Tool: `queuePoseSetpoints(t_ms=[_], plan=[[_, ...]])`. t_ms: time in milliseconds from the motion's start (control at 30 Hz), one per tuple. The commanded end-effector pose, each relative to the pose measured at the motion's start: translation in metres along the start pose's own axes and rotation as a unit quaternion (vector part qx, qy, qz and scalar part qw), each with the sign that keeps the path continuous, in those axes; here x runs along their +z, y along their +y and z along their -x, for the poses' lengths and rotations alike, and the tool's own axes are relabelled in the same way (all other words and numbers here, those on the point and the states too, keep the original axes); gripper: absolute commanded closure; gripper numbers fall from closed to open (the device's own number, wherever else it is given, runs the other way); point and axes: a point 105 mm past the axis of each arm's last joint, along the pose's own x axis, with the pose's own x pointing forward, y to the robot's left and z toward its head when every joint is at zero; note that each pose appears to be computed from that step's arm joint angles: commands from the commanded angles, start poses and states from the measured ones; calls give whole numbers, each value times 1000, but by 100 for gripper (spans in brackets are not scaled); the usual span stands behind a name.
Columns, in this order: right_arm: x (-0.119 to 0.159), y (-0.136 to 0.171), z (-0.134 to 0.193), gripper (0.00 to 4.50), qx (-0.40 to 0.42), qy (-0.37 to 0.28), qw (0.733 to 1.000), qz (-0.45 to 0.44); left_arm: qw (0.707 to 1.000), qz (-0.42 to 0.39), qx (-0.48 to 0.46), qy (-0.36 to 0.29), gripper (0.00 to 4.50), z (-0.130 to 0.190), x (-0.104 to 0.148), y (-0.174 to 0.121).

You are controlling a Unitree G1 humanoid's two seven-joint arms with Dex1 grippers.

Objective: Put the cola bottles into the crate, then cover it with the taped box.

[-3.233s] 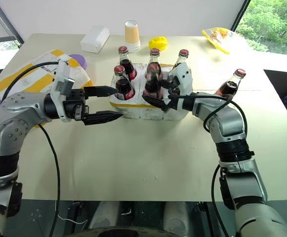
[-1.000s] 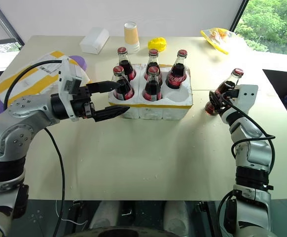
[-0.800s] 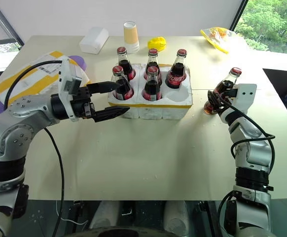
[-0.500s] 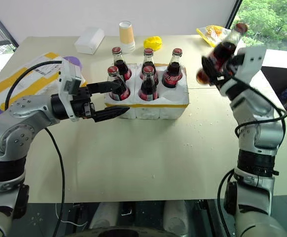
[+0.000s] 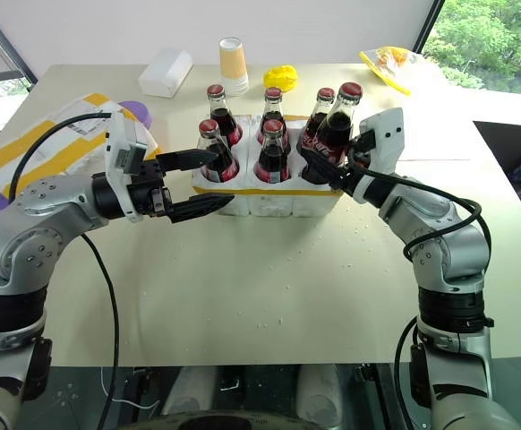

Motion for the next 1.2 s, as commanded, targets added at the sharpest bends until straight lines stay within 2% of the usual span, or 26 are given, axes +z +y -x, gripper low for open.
queuePoseSetpoints(t_ms=[33, 133, 200, 267, 467, 633, 767, 867, 1000, 1200], plan=[[20, 4, 1, 168, 8, -33, 998, 43, 1000, -25, 7, -12, 0, 5, 10, -1], [10, 2, -4, 168, 13, -15, 999, 38, 1000, -26, 8, -13, 0, 5, 10, -2], [2, -2, -8, 66, 11, -2, 1000, 29, 1000, -26, 9, -13, 0, 5, 11, -2], [-3, -6, -11, 3, 6, 6, 1000, 29, 999, -27, 10, -14, 0, 5, 11, -1], [2, -16, -11, 3, -8, 1, 999, 33, 998, -38, 49, -2, 0, 16, 10, 5], [24, -22, 19, 3, 26, 3, 997, 68, 982, -81, 166, 46, 0, 59, 8, 16], [52, -24, 52, 3, 76, 7, 994, 76, 943, -143, 278, 117, 0, 109, 7, 19], [64, -31, 68, 3, 98, 28, 991, 85, 885, -211, 348, 228, 0, 158, -2, 15], [82, -21, 72, 3, 161, 14, 984, 69, 824, -250, 378, 341, 0, 209, -12, 4], [88, 9, 68, 3, 272, 20, 959, 72, 734, -267, 436, 447, 0, 264, -35, 3]])
